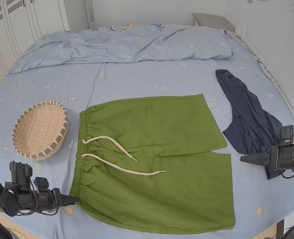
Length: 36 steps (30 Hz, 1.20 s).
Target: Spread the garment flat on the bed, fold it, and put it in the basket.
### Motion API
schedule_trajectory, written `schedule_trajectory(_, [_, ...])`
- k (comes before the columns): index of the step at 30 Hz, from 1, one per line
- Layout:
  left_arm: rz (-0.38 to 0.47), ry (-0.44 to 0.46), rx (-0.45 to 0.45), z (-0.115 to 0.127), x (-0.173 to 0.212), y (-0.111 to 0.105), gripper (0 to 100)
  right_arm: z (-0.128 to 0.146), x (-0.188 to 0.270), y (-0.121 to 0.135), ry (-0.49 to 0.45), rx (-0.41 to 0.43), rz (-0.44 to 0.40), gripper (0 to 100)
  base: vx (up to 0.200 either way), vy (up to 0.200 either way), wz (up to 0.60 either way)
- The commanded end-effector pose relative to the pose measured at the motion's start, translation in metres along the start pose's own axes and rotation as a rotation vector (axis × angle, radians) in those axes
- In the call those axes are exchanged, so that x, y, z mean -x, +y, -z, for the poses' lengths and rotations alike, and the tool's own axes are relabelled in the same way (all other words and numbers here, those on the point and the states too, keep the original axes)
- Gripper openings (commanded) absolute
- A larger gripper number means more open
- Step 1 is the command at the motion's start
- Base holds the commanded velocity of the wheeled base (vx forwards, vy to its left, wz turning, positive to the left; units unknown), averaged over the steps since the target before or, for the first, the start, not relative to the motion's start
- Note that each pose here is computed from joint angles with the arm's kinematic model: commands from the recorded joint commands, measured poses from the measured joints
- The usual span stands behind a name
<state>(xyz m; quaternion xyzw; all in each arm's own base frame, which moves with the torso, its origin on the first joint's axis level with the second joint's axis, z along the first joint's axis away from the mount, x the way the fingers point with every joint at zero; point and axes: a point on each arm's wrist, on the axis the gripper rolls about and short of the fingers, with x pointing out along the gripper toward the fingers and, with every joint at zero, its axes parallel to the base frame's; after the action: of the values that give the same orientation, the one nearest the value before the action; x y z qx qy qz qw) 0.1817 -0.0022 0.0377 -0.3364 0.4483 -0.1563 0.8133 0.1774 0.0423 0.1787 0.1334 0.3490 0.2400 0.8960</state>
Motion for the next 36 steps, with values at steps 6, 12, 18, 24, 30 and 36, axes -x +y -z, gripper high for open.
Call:
schedule_trajectory(6, [-0.012,-0.035,0.023,-0.006,0.003,0.006,0,0.000,0.000,0.000,0.003,0.001,-0.003,100,0.000,0.000,0.00])
schedule_trajectory(12, [-0.012,-0.024,0.024,-0.001,0.005,0.006,0,0.005,-0.001,0.000,0.020,-0.005,-0.002,100,0.000,0.000,0.00])
schedule_trajectory(18, [-0.008,-0.012,0.018,0.017,0.016,0.004,0,0.046,0.007,-0.007,0.093,-0.036,0.019,100,0.000,0.000,0.00])
schedule_trajectory(24, [-0.005,-0.016,0.012,0.020,0.018,0.002,0,0.094,0.002,-0.018,0.251,-0.082,0.039,100,0.000,0.000,0.00])
schedule_trajectory(30, [-0.001,-0.022,0.003,0.020,0.018,0.002,0,0.120,-0.006,-0.027,0.406,-0.106,0.030,100,0.000,0.000,0.00])
schedule_trajectory(36, [0.003,-0.024,-0.002,0.018,0.017,0.001,0,0.129,-0.036,-0.041,0.563,-0.118,-0.001,100,0.000,0.000,0.00])
